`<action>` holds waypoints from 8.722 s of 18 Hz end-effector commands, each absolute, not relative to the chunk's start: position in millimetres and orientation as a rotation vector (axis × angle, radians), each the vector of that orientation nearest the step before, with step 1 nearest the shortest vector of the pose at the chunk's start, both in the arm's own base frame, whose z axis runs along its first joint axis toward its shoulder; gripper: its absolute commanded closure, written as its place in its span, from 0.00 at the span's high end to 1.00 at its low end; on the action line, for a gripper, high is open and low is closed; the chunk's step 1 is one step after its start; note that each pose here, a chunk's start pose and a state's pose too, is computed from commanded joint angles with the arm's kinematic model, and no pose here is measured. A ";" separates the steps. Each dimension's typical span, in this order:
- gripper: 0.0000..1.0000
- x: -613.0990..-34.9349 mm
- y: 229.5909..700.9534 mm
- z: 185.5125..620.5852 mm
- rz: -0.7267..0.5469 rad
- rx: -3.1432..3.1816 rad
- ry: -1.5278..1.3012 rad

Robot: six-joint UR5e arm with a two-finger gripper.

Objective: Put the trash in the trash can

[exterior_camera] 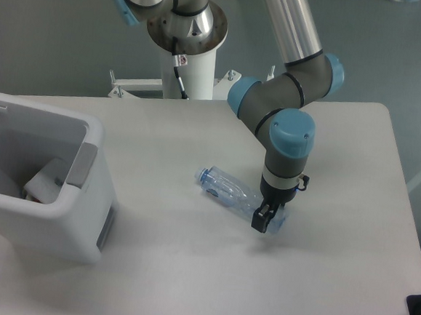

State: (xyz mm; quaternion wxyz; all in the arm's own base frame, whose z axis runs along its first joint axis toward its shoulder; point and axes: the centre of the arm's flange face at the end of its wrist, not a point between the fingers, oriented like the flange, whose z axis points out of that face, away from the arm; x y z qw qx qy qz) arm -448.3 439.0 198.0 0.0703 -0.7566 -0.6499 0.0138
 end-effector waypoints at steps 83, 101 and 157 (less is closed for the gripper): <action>0.41 -245.2 641.4 614.2 -0.422 -2.036 -0.149; 0.52 -186.3 628.1 552.5 -0.436 -2.092 0.046; 1.00 -475.2 458.6 393.5 0.198 -2.934 0.309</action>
